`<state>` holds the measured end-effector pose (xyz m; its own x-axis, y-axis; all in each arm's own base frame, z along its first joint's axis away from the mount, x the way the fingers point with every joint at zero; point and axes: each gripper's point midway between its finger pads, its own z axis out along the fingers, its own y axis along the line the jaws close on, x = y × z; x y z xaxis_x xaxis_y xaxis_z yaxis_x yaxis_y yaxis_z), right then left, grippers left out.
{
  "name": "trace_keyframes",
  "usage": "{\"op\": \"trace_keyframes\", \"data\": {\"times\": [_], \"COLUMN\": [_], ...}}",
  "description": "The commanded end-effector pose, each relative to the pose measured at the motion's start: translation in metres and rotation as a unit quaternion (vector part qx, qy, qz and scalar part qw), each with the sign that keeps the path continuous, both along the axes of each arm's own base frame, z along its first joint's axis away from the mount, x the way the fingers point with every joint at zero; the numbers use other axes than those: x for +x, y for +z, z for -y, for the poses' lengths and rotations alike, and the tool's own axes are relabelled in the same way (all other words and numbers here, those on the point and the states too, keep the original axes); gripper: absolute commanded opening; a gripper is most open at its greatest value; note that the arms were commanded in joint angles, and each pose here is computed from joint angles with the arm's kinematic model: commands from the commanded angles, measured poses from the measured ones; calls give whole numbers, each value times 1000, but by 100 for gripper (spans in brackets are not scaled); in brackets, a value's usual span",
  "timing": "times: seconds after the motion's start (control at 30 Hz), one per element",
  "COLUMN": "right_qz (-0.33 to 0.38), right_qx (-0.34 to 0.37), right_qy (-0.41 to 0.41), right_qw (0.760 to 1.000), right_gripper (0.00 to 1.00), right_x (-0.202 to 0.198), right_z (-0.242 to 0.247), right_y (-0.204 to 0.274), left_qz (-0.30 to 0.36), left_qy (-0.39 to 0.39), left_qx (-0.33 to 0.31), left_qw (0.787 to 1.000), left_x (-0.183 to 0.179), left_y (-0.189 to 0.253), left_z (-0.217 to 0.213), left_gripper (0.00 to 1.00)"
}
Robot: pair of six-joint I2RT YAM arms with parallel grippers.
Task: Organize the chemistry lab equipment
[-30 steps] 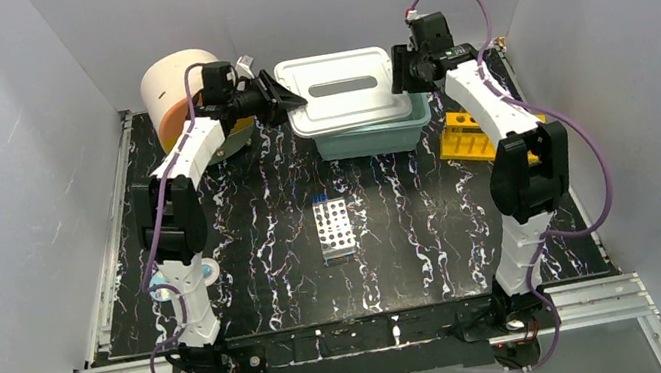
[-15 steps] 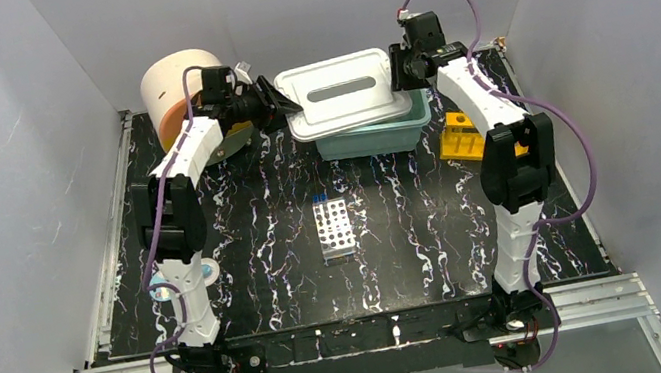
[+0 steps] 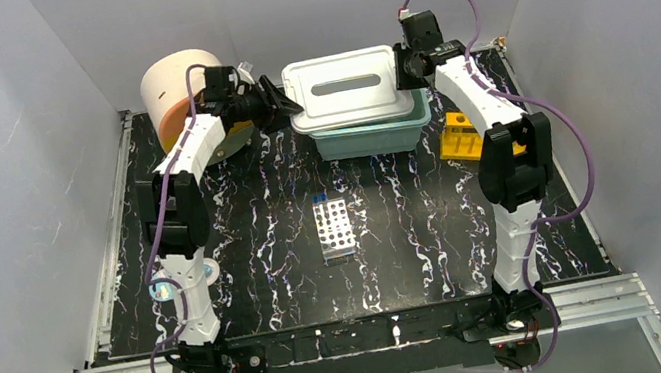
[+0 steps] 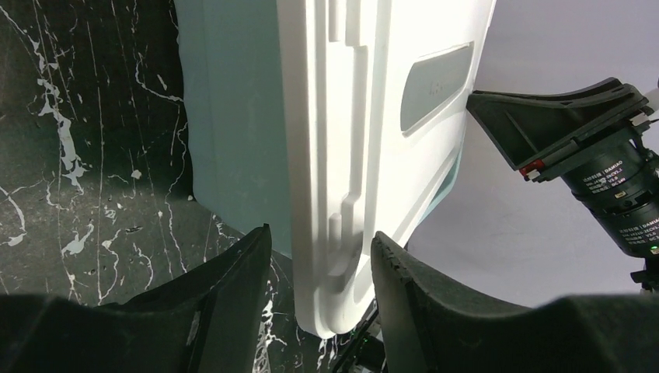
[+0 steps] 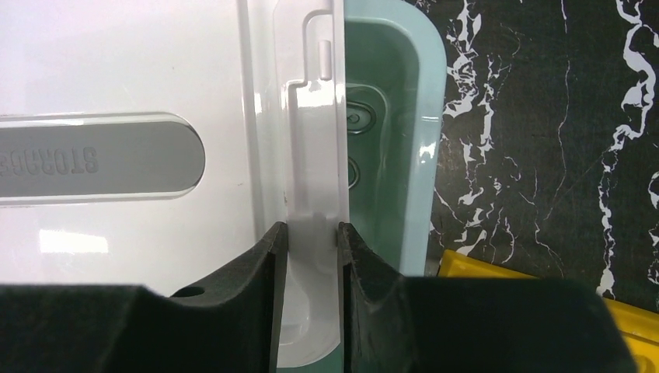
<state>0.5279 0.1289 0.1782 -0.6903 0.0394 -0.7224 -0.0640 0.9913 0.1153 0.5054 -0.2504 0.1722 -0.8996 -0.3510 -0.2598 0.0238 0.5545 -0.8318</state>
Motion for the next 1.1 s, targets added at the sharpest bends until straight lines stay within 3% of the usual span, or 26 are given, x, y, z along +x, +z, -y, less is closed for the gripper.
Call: {"op": "trace_keyframes", "data": {"times": [0.0,0.33,0.7,1.07], "right_qz": [41,47,20,-2], "right_qx": [3,-2,-60,-66], "right_qy": [-9,-13,-65,-82], "right_qw": [999,999,996,994], "right_gripper": [26,24,24,25], "right_x": [2,-4,-21,-35], "right_z": [2,5,36,42], "right_y": [45,73,64,51], "left_qz": [2,5,0,-2], "left_qy": [-4,-3,-9,-18], "left_qx": [-4,-4,-9,-9], "left_qw": [1000,1000,1000,1000], "left_x": [0,2,3,-1], "left_y": [14,16,10,6], "left_z": [-1,-1,2,10], "left_gripper": [49,52,51,54]}}
